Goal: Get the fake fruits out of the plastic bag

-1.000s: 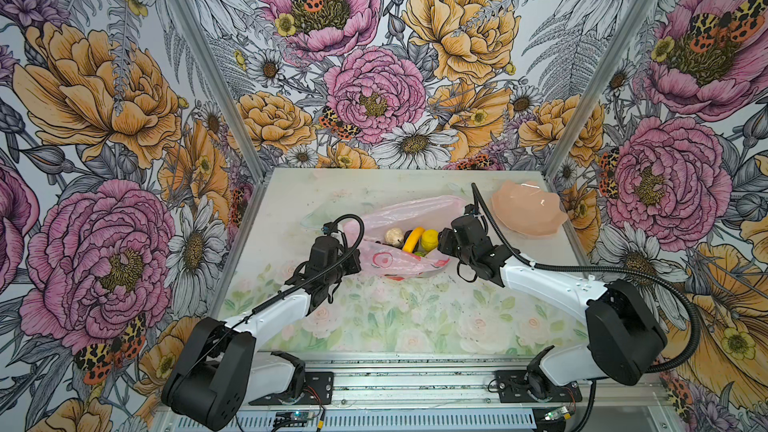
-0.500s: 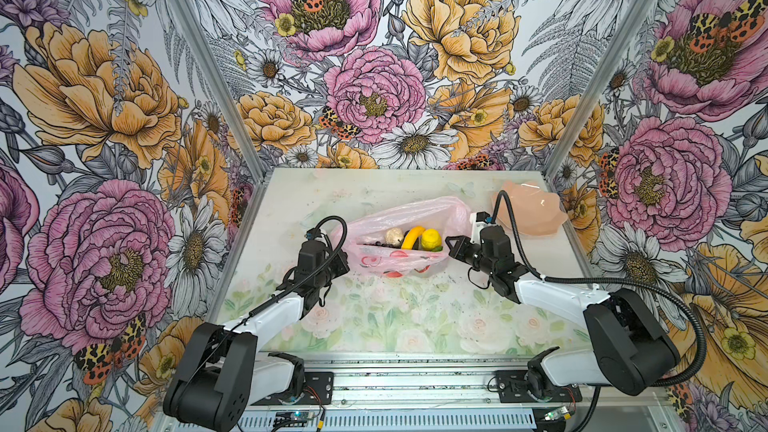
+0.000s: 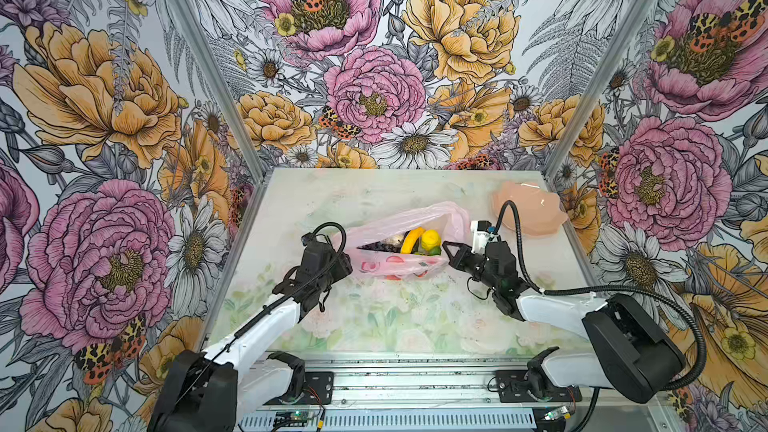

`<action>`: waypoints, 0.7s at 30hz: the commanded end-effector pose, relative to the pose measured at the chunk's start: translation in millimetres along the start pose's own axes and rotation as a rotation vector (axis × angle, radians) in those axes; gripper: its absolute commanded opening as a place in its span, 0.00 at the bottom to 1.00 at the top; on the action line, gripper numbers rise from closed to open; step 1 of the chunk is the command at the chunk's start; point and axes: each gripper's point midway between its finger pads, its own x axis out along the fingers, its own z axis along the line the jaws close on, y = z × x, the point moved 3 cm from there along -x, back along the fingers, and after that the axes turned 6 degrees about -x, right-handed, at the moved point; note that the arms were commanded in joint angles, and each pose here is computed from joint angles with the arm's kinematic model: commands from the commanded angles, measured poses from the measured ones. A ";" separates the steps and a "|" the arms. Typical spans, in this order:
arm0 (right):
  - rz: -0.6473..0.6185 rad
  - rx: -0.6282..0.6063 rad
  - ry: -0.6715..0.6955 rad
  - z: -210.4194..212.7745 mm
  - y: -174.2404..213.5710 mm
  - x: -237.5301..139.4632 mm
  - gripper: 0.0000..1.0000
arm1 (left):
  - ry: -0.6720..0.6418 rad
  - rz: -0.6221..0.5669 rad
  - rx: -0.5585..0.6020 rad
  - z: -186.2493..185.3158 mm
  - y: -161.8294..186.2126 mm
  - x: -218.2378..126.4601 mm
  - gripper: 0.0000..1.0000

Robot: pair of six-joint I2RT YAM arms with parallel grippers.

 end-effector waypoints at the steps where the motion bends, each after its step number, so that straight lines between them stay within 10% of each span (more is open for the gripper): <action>1: -0.053 -0.069 0.011 10.0 -5.3 -5.0 0.00 | -0.114 -0.047 -0.042 13.6 -6.4 -23.9 0.82; 21: 0.033 -0.249 -0.127 60.6 41.5 -19.2 0.00 | 0.021 0.136 -0.090 -59.1 1.8 50.2 0.99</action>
